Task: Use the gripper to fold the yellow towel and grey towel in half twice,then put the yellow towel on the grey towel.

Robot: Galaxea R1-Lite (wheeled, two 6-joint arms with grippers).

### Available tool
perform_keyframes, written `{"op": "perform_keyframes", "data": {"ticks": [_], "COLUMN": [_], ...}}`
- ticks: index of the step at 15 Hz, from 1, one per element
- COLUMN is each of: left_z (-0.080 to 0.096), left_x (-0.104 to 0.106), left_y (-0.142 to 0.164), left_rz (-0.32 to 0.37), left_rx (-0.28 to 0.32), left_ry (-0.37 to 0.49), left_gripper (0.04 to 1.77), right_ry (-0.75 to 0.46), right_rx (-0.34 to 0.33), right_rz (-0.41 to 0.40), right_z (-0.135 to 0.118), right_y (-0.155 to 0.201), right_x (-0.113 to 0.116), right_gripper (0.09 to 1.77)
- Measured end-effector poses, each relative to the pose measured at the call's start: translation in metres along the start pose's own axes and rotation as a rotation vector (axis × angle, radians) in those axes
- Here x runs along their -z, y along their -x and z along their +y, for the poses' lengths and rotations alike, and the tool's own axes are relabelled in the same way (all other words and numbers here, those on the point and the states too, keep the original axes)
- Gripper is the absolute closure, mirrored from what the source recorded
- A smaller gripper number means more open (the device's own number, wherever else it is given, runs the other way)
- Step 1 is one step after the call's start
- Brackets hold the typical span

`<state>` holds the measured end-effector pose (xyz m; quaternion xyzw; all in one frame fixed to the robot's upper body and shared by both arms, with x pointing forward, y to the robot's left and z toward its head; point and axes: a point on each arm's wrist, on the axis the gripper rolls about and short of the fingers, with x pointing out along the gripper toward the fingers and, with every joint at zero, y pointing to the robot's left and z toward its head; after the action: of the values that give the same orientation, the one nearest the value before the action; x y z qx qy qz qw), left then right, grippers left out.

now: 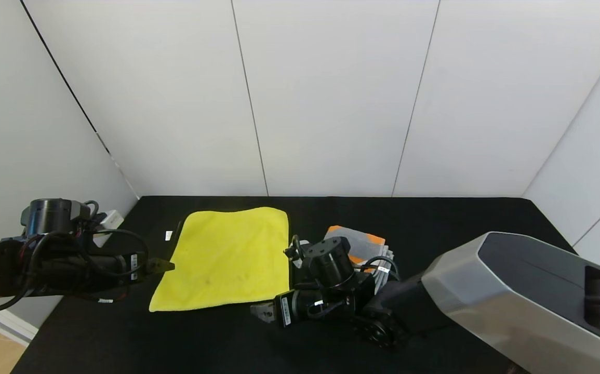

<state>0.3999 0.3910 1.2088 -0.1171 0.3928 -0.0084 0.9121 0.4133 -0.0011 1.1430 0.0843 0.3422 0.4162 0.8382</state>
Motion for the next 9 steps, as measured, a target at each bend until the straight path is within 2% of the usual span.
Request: {"op": "perform_keyframes", "data": {"ticks": [2,9], "left_z": [0.0,0.001], "left_x": [0.001,0.002], "left_y": [0.0,-0.003], "left_rz": [0.002,0.012], "left_rx": [0.003,0.003], "left_ry": [0.0,0.0], "left_gripper": [0.1,0.09], "right_ry": [0.024,0.007], "right_rx": [0.053,0.089], "right_rz": [-0.007,-0.037], "right_z": [-0.011,-0.028], "right_y": [-0.005,0.0], "right_x": [0.003,-0.006], "right_gripper": [0.15,0.15]}}
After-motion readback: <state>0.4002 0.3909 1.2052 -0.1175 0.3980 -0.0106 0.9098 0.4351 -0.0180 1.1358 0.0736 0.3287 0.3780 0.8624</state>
